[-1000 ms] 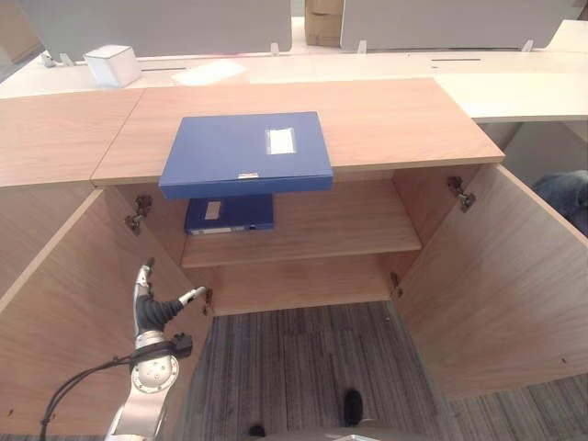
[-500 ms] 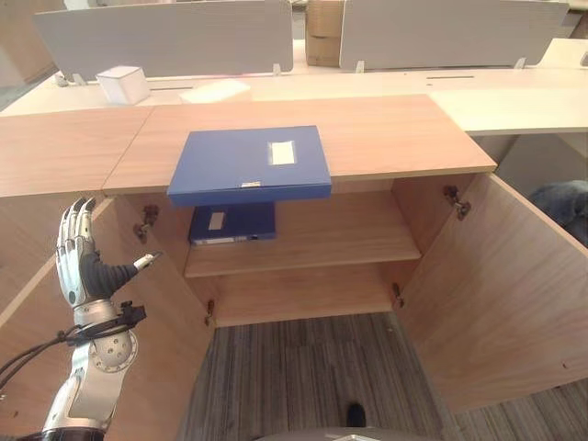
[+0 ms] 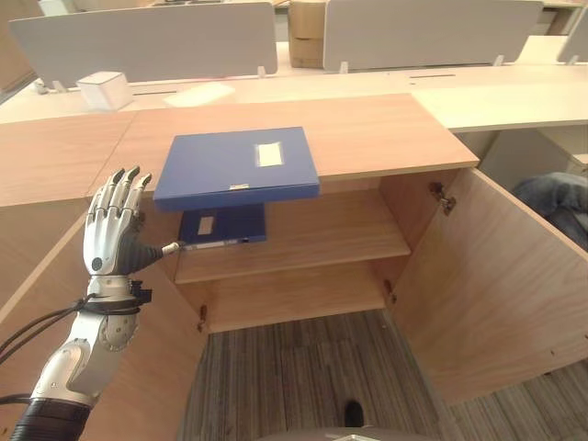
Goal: Put the empty folder in the office cabinet
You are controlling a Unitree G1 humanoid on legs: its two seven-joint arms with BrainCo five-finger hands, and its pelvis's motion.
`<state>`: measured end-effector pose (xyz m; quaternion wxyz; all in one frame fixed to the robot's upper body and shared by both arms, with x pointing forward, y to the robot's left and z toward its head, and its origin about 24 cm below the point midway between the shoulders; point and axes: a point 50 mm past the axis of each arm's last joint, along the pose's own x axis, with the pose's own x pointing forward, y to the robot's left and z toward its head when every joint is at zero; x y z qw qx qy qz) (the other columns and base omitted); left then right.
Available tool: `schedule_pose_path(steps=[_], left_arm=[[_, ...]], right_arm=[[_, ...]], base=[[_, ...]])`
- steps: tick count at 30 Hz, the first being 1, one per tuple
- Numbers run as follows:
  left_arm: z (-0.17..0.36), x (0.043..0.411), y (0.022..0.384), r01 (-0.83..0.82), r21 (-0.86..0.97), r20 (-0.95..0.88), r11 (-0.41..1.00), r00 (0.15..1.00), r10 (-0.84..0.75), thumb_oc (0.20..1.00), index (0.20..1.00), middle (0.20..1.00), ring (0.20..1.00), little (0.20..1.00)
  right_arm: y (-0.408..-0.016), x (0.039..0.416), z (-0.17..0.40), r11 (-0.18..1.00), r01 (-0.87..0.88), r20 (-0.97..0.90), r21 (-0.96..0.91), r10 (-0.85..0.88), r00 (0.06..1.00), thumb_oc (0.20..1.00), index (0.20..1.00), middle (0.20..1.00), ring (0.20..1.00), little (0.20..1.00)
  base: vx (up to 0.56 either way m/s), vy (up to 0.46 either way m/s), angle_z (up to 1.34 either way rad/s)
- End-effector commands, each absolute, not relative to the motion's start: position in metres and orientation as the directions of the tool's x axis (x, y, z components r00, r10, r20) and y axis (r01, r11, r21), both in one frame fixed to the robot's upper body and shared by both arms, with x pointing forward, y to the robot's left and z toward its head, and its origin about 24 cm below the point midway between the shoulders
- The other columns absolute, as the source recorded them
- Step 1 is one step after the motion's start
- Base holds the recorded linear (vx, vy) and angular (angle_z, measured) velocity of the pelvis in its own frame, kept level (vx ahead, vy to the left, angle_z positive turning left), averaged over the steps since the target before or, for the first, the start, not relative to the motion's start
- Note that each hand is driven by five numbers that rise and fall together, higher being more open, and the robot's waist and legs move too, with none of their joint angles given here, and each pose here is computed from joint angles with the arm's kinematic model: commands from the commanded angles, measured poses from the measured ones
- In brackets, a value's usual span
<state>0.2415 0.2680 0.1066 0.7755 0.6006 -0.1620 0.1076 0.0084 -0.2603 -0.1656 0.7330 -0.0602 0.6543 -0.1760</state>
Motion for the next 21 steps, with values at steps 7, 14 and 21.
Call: schedule_pose_path(steps=[7, 14, 21], left_arm=[[0.134, 0.27, 0.27, -0.408, 0.905, 0.419, 0.12, 0.904, -0.089, 1.0, 1.0, 1.0, 1.0, 1.0], [0.136, 0.28, 0.27, -0.392, 0.917, 0.398, 0.073, 0.911, -0.109, 1.0, 1.0, 1.0, 1.0, 1.0], [0.139, 0.289, 0.27, -0.396, 0.915, 0.403, 0.077, 0.91, -0.102, 1.0, 1.0, 1.0, 1.0, 1.0]], right_arm=[[-0.267, 0.021, -0.164, 0.931, 0.108, -0.928, -0.349, -0.359, 0.097, 1.0, 1.0, 1.0, 1.0, 1.0], [-0.269, 0.02, -0.163, 0.929, 0.106, -0.927, -0.353, -0.363, 0.094, 1.0, 1.0, 1.0, 1.0, 1.0], [-0.271, 0.019, -0.162, 0.927, 0.106, -0.925, -0.361, -0.37, 0.089, 1.0, 1.0, 1.0, 1.0, 1.0]], base=[[0.0, -0.006, -0.03], [0.01, -0.005, -0.05], [0.01, -0.004, -0.04]])
